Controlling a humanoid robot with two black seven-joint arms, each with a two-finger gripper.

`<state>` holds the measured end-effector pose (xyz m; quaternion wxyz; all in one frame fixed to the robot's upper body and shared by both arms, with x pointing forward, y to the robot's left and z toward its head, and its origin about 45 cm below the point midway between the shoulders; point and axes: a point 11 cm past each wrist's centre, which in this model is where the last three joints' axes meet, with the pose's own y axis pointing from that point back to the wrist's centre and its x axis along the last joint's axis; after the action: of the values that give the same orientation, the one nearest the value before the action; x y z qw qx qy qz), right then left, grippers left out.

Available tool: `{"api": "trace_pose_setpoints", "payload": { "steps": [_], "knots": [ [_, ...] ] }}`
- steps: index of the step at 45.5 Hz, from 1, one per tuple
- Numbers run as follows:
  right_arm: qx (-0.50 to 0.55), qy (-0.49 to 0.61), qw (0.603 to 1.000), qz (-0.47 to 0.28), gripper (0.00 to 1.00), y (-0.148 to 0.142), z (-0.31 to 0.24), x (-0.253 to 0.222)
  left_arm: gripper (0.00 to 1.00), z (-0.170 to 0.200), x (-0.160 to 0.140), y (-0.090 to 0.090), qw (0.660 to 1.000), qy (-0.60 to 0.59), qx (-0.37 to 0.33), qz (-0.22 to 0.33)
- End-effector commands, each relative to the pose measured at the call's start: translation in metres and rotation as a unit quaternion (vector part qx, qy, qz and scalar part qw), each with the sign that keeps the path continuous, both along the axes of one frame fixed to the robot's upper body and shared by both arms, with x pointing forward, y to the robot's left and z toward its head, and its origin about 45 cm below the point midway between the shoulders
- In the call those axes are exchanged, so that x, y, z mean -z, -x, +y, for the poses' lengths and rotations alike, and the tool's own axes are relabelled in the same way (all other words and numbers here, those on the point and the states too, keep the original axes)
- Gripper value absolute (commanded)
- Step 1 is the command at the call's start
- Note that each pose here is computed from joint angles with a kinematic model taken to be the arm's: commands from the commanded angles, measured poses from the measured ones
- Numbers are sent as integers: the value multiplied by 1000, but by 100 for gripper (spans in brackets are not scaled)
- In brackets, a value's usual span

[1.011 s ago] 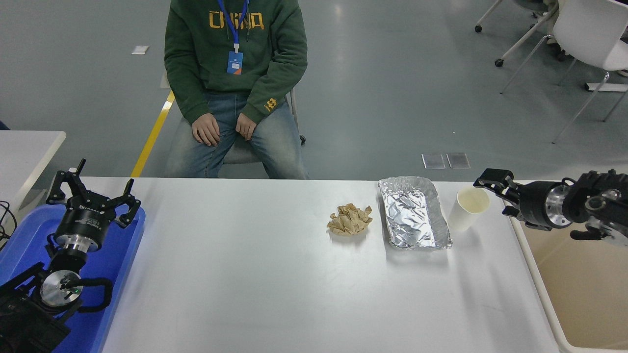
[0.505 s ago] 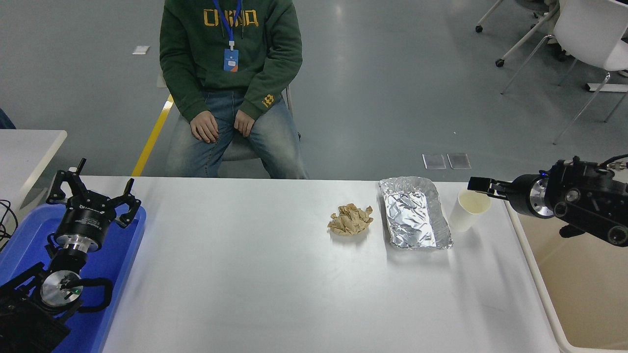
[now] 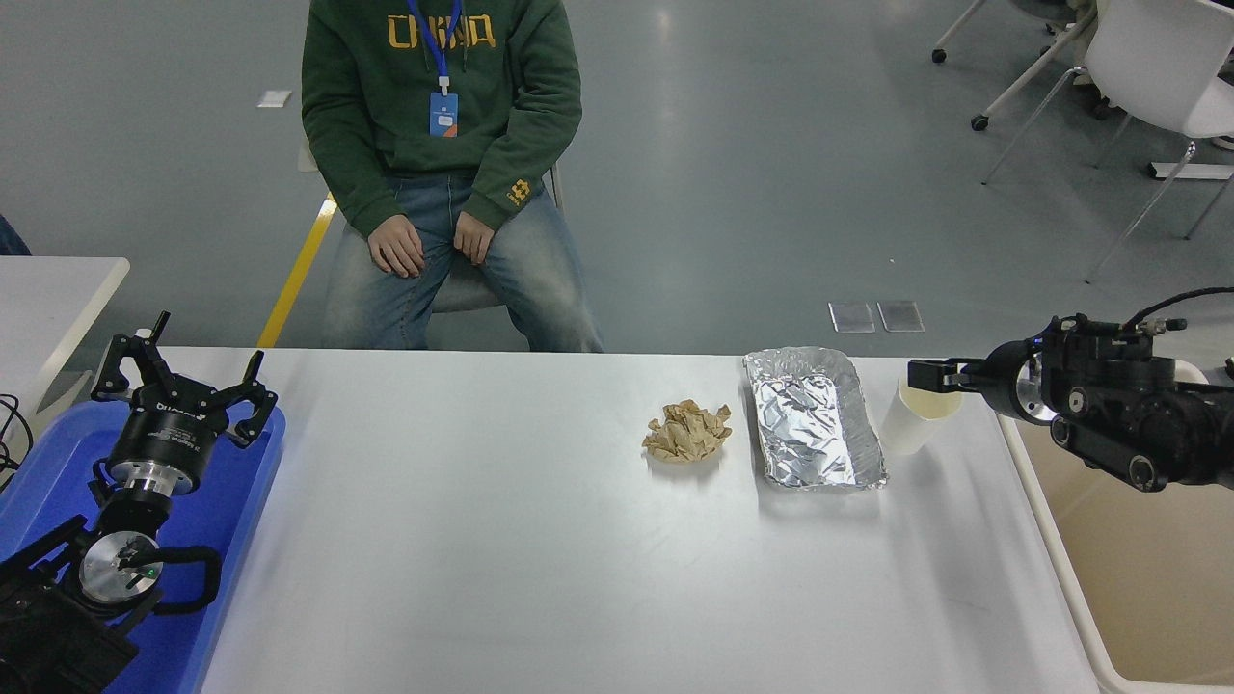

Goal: Clean the table surface

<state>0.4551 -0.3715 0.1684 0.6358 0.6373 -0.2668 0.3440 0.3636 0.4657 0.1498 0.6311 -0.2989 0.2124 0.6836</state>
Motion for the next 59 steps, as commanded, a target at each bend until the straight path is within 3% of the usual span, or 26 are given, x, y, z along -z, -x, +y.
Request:
{"api": "trace_pose_setpoints", "payload": {
  "steps": [1, 27, 41, 50, 59],
  "knots": [
    [-1, 9, 1000, 6, 100, -1, 3, 9, 100, 0, 0, 0, 1000, 0, 0, 0],
    [100, -34, 994, 0, 98, 12, -31, 31, 100, 0, 0, 0, 1000, 0, 0, 0],
    [111, -52, 992, -3, 86, 11, -30, 30, 100, 0, 0, 0, 1000, 0, 0, 0],
    [117, -81, 990, 0, 71, 11, -19, 33, 100, 0, 1, 1, 1000, 0, 0, 1],
    [100, -94, 991, 2, 71, 8, -7, 32, 100, 0, 1, 1, 1000, 0, 0, 1]
  ]
}}
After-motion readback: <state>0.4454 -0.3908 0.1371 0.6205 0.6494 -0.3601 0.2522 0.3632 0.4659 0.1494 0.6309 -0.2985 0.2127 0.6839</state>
